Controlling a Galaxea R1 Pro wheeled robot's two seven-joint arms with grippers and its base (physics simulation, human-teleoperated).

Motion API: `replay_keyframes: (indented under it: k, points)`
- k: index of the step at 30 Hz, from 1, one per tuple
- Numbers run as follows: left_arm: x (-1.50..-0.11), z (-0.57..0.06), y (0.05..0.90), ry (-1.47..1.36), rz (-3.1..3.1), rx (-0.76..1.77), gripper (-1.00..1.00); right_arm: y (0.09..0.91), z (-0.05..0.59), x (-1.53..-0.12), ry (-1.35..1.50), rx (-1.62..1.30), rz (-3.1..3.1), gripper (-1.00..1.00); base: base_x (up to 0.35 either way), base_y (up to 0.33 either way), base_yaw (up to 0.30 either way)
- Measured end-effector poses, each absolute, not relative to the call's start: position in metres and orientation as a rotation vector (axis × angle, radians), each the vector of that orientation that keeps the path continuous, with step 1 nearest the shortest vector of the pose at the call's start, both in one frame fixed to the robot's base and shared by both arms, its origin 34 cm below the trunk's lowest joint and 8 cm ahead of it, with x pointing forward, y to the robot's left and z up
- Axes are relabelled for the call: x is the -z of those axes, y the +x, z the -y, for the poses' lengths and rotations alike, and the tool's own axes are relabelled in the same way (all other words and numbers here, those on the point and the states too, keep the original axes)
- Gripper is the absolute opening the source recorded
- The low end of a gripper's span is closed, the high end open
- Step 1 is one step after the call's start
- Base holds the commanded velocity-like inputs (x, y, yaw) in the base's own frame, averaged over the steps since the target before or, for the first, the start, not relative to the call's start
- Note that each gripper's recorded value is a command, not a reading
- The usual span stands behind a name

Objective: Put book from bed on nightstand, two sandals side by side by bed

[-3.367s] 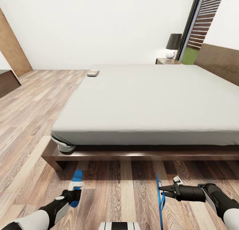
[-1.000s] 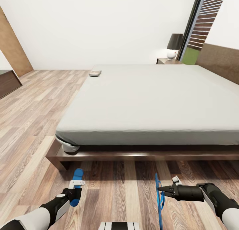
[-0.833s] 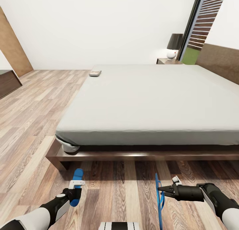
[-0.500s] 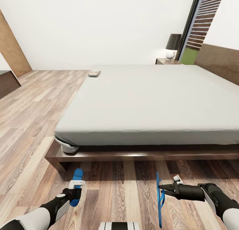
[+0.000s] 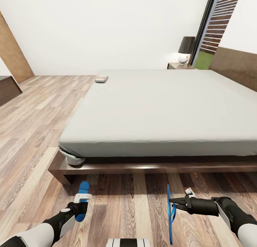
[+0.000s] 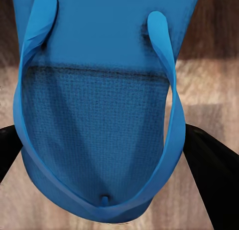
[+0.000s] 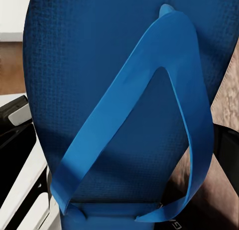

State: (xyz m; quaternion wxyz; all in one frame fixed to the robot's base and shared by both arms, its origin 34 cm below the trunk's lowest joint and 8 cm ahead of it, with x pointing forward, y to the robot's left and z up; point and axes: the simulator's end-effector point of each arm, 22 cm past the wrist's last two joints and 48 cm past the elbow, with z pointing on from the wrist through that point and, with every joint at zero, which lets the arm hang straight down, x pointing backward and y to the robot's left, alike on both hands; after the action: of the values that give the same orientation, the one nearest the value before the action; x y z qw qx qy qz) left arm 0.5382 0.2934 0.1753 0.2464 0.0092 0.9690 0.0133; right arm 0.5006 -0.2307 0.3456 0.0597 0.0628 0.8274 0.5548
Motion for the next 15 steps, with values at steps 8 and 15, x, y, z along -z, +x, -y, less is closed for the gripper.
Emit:
replay_keyframes:
  k: [8,15]
  points:
    - [-0.175,-0.293,0.538,0.026,-2.643,-0.035,-1.0,0.501,0.23,-0.345,0.19,-1.68,-2.506,-1.0,0.016,0.009,0.0]
    - [-0.165,-0.292,0.531,0.026,-2.666,-0.033,-1.0,0.497,0.229,-0.336,0.206,-1.688,-2.522,-1.0,0.001,0.0,0.0]
